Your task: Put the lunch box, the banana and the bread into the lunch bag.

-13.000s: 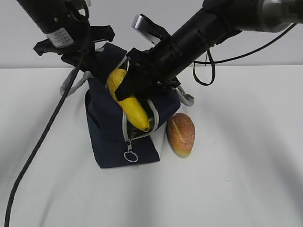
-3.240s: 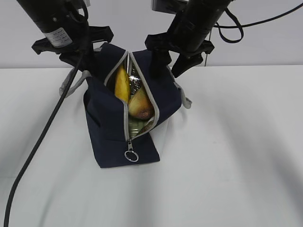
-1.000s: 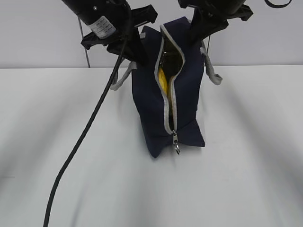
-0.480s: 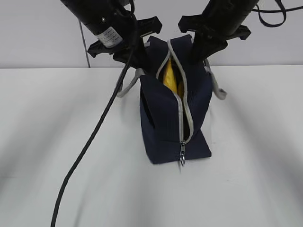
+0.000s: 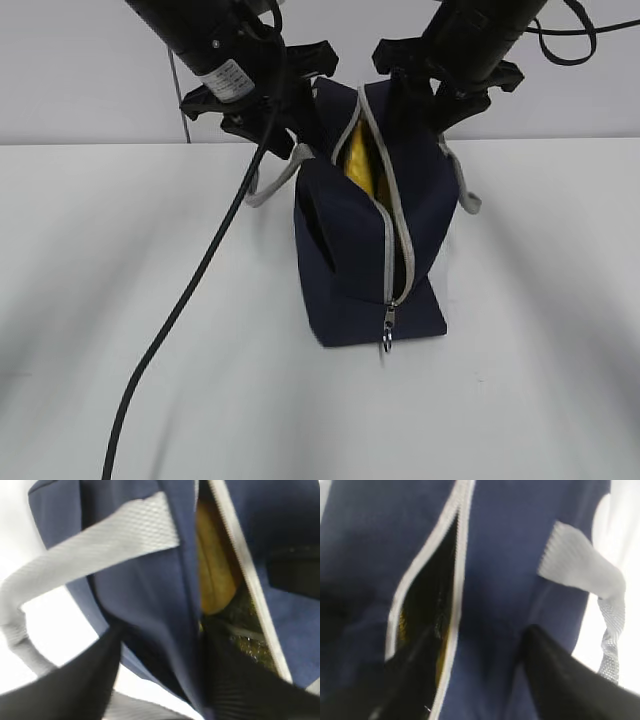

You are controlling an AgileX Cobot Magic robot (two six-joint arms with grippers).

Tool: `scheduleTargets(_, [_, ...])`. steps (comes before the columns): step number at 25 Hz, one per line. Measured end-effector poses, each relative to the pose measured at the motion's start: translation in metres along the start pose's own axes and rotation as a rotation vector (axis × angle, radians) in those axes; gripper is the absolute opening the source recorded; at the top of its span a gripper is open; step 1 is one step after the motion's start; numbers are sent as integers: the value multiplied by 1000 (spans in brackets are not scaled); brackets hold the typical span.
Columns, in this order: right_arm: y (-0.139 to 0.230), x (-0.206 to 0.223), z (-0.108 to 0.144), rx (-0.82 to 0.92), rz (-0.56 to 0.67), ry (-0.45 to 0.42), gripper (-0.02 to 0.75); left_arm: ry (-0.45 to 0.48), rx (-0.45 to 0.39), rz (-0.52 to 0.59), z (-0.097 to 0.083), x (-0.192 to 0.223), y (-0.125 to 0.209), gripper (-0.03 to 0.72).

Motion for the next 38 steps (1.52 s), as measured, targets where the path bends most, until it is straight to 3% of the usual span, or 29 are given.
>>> scheduleTargets(3, [0, -2, 1, -1, -5, -2, 498, -1, 0, 11, 0, 0, 2, 472])
scheduleTargets(7, [-1, -13, 5, -9, -28, -4, 537, 2, 8, 6, -4, -9, 2, 519])
scheduleTargets(16, [0, -58, 17, -30, -120, 18, 540, -33, 55, -20, -12, -44, 6, 526])
scheduleTargets(23, [7, -87, 26, -48, -172, 21, 540, -59, 77, -30, -15, -60, 9, 475])
scheduleTargets(28, [36, -88, 27, -29, -129, 22, 540, -61, 82, -46, -19, -75, 17, 462])
scheduleTargets(38, [115, -92, 20, -92, -311, 85, 540, -84, 60, -116, -15, -94, 60, 460])
Point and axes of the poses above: a point on each arm's last joint axis where the gripper is mounted, x pointing out along that axis toward the gripper, z along the wrist's bending axis when the last joint is at zero, y = z × x, the point moved 5 cm from there along x, pointing out along that axis toward the gripper
